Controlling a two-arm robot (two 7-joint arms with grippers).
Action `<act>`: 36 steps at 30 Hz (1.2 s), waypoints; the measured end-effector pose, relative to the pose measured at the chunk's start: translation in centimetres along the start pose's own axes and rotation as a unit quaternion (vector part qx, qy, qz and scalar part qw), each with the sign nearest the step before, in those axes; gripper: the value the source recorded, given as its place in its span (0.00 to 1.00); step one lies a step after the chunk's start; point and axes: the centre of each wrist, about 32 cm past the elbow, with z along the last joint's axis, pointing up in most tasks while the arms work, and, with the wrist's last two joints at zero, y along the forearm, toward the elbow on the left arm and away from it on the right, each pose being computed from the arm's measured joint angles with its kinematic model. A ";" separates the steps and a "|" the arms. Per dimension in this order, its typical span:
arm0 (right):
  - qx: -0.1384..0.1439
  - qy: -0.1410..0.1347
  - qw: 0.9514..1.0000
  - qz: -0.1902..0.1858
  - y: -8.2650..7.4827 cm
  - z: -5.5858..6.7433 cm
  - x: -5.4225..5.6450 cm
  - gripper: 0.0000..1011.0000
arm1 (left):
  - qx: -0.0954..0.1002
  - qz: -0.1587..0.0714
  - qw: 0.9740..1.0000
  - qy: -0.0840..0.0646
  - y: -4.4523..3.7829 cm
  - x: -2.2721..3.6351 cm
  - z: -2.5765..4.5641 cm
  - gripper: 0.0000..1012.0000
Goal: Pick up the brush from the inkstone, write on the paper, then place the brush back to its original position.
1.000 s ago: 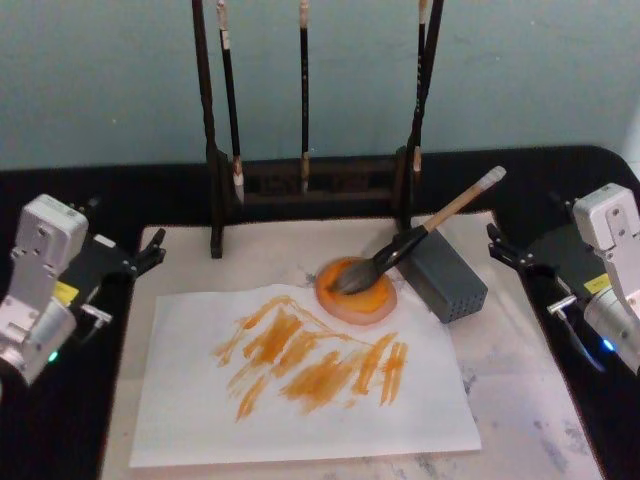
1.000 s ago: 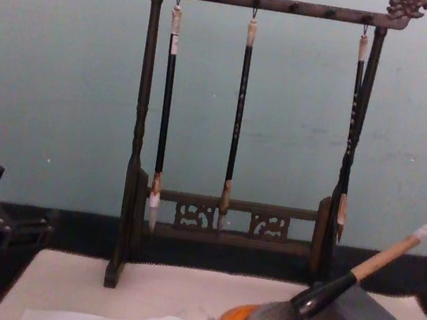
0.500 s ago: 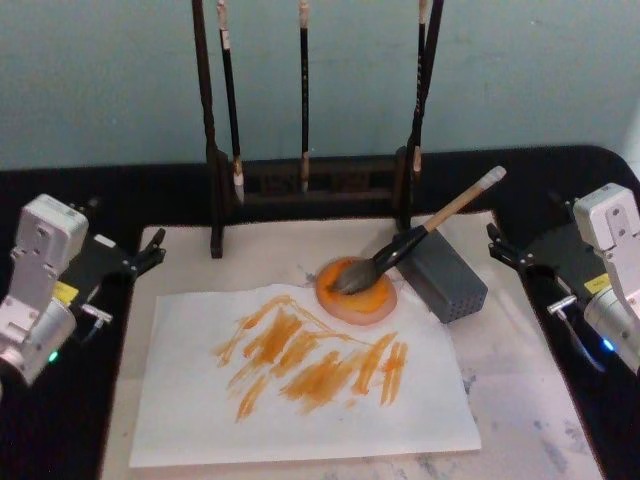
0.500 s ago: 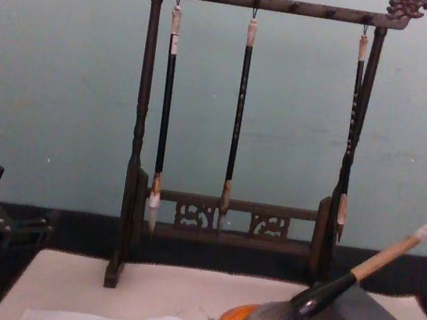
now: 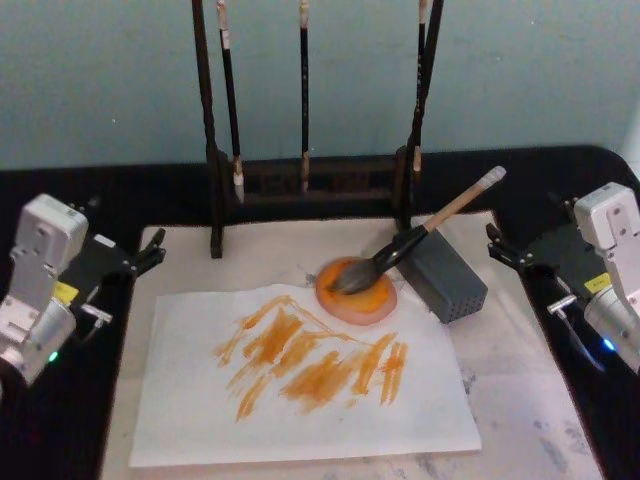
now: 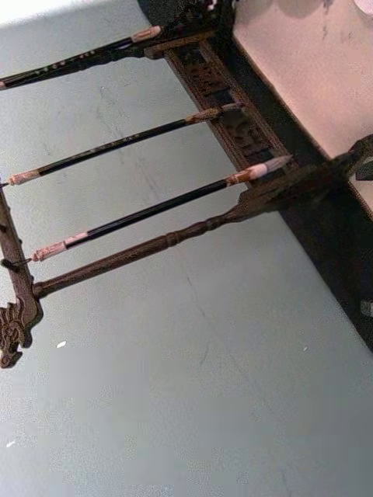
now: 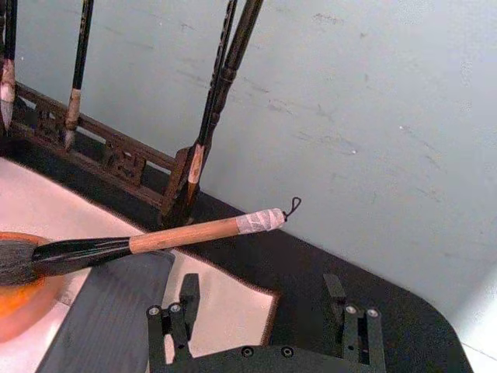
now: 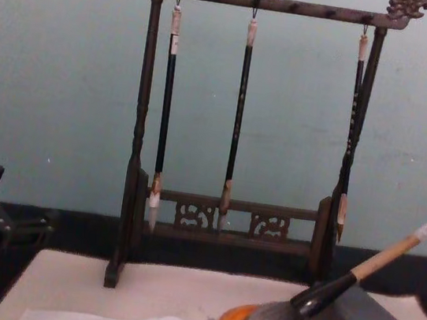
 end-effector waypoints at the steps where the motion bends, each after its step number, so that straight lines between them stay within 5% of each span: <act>1: 0.000 0.001 1.000 0.001 0.0 0.0 0.0 0.99 | 0.000 0.000 1.000 0.000 0.00 0.00 0.00 0.99; 5: 0.001 0.014 1.000 0.005 0.0 0.0 0.0 0.99 | 0.000 0.000 1.000 0.000 0.00 0.00 0.00 0.99; 15: -0.006 0.113 0.993 0.035 0.0 0.5 -0.1 0.99 | 0.000 0.000 1.000 0.000 0.00 0.00 0.00 0.99; 18: -0.007 0.155 0.987 0.043 0.1 0.7 -0.1 0.99 | 0.000 0.000 1.000 0.000 0.00 0.00 0.00 0.99; 22: -0.009 0.228 0.972 0.050 0.4 0.9 0.0 0.99 | 0.000 0.000 1.000 0.000 0.00 0.00 0.00 0.99; 23: -0.009 0.228 0.972 0.050 0.4 0.9 0.0 0.99 | 0.000 0.000 1.000 0.000 0.00 0.00 0.00 0.99; 25: -0.012 0.278 0.960 0.045 0.6 0.9 0.0 0.99 | 0.000 0.000 1.000 0.000 0.00 0.00 0.00 0.99; 26: -0.012 0.278 0.960 0.045 0.6 0.9 0.0 0.99 | 0.000 0.000 1.000 0.000 0.00 0.00 0.00 0.99; 31: -0.020 0.368 0.929 0.038 1.1 0.8 0.0 0.99 | 0.000 0.000 1.000 0.000 0.00 0.00 0.00 0.99; 32: -0.020 0.393 0.919 0.038 1.2 0.8 0.0 0.99 | 0.000 0.000 1.000 0.000 0.00 0.00 0.00 0.99; 33: -0.020 0.393 0.919 0.038 1.2 0.8 0.0 0.99 | 0.000 0.000 1.000 0.000 0.00 0.00 0.00 0.99; 35: -0.020 0.436 0.899 0.041 1.6 0.8 0.0 0.99 | 0.000 0.000 1.000 0.000 0.00 0.00 0.00 0.99; 36: -0.020 0.443 0.895 0.042 1.7 0.8 0.0 0.99 | 0.000 0.000 1.000 0.000 0.00 0.00 0.00 0.99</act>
